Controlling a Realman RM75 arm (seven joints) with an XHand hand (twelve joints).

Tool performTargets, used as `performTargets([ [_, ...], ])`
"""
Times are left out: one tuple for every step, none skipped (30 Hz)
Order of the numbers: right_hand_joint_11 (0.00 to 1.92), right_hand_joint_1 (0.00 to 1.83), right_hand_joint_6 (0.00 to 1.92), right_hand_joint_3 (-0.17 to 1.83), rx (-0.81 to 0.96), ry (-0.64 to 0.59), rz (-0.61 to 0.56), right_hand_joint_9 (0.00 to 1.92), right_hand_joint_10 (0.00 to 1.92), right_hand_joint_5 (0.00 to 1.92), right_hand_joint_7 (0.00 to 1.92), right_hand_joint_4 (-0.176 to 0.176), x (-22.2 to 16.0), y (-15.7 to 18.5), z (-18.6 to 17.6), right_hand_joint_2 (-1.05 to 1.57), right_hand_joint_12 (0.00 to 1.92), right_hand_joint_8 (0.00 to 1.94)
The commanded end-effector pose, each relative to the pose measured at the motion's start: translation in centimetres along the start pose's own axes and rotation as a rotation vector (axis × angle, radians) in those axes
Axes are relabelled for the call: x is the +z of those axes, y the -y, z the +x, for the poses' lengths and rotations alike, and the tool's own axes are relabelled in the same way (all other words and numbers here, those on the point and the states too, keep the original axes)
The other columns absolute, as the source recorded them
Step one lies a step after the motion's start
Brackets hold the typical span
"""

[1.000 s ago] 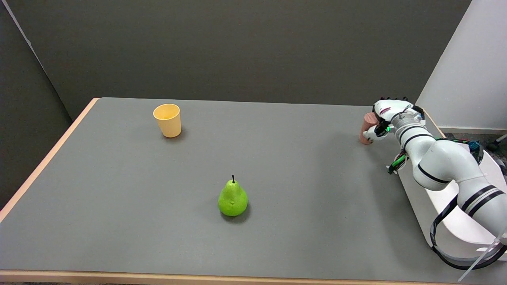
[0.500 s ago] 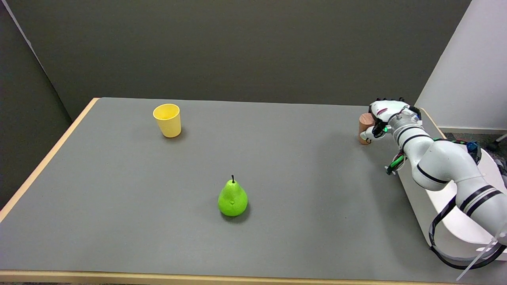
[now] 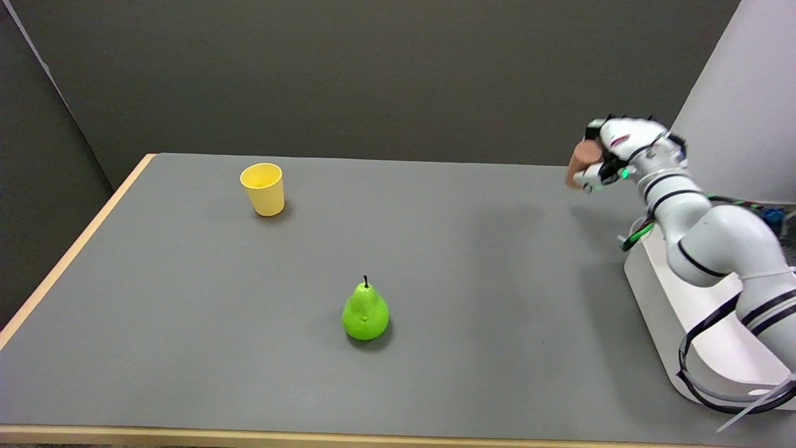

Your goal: Pick up the wooden cylinder.

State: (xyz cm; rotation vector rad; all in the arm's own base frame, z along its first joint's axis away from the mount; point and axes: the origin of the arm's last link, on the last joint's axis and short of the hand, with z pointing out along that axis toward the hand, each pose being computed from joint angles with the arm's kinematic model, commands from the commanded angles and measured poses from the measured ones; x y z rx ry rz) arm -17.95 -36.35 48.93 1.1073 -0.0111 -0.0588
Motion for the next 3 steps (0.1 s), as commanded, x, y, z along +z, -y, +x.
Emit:
performTargets([
  [0.43, 0.90, 1.56, 0.50, 0.021, -0.394, -0.056, 0.95, 1.92, 0.68, 0.93, 0.104, -5.39, -4.26, 12.07, 1.05, 1.92, 1.81],
  [0.43, 0.90, 1.56, 0.51, 0.033, -0.402, -0.055, 0.96, 1.92, 0.68, 0.93, 0.107, -5.53, -4.74, 12.28, 1.05, 1.92, 1.81],
  [0.45, 0.90, 1.56, 0.51, 0.058, -0.404, -0.059, 0.96, 1.92, 0.68, 0.93, 0.110, -5.61, -5.24, 12.39, 1.05, 1.92, 1.81],
])
